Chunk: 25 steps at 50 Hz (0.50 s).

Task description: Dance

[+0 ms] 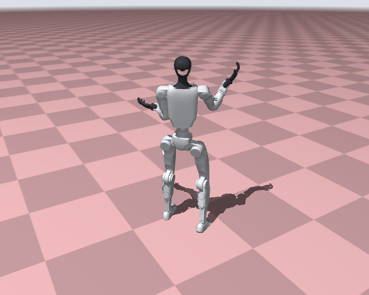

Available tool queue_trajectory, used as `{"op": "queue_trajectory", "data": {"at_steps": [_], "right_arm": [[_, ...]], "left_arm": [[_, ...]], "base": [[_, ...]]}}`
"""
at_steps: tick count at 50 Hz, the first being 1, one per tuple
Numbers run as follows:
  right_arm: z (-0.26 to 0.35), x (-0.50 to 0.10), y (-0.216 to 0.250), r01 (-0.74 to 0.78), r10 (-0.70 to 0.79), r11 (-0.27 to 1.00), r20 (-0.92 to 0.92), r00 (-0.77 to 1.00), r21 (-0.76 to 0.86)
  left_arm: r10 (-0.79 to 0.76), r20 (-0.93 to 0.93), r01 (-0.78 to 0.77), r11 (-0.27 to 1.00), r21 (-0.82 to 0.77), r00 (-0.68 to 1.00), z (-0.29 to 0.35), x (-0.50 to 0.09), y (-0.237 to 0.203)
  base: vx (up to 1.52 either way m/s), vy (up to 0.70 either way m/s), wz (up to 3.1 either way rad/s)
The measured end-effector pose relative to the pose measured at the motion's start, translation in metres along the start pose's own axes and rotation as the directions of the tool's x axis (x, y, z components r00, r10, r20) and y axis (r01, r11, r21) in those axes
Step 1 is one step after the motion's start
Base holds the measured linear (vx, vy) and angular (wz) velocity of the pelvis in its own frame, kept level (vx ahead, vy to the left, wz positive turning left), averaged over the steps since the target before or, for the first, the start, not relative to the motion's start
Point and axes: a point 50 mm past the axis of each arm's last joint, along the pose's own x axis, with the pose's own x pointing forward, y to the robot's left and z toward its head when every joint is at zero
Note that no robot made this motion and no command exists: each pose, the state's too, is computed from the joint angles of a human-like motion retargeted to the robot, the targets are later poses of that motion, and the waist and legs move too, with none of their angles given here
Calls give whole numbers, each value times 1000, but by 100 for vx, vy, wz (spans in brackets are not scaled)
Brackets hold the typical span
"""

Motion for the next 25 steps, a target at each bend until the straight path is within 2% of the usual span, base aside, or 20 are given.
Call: {"op": "queue_trajectory", "data": {"at_steps": [2,5,7,10,12,13,15,16,18,20,21,22,23,25], "right_arm": [[3,-3,-21,89,-90,995,20,996,32],[8,-13,-51,101,-101,995,4,995,-27],[10,-32,-72,139,-146,981,-39,989,-138],[14,-77,-100,216,-279,902,-123,952,-373],[19,-112,-117,162,-344,781,-199,918,-603],[23,-130,-124,93,-365,696,-240,900,-712],[36,-168,-141,-96,-416,484,-325,849,-870],[45,-183,-151,-190,-445,379,-358,821,-906],[65,-212,-164,-371,-474,191,-416,776,-909],[83,-236,-161,-548,-409,96,-535,739,-831],[90,-241,-157,-614,-338,70,-598,727,-786],[96,-245,-153,-665,-272,49,-650,709,-745],[100,-246,-149,-690,-212,39,-680,701,-723],[105,-241,-139,-697,-78,11,-696,714,-717]], "left_arm": [[-41,50,41,999,-1,998,12,23,-12],[-166,130,146,978,148,978,43,58,-24],[-244,186,174,928,328,952,73,78,-23],[-278,233,90,799,595,932,118,94,-6],[-255,214,-18,604,797,943,144,97,17],[-238,188,-61,457,887,953,155,96,29],[-190,94,-80,80,994,977,178,90,53],[-146,17,-33,-108,994,989,184,85,65],[-7,-105,91,-430,898,994,192,73,87],[91,-213,219,-660,718,973,189,57,100],[81,-306,263,-740,619,949,182,50,101],[57,-378,265,-808,527,924,174,43,99],[-29,-418,192,-857,477,908,168,39,93],[-358,-499,-90,-871,483,789,143,27,68]], "base": [[34,28,-56],[28,18,-29],[26,9,-43],[14,1,-40],[17,-2,-15],[20,-12,8],[22,-44,26],[24,-79,44],[24,-58,60],[21,61,81],[22,74,74],[24,28,22],[23,4,12],[18,-10,70]]}}
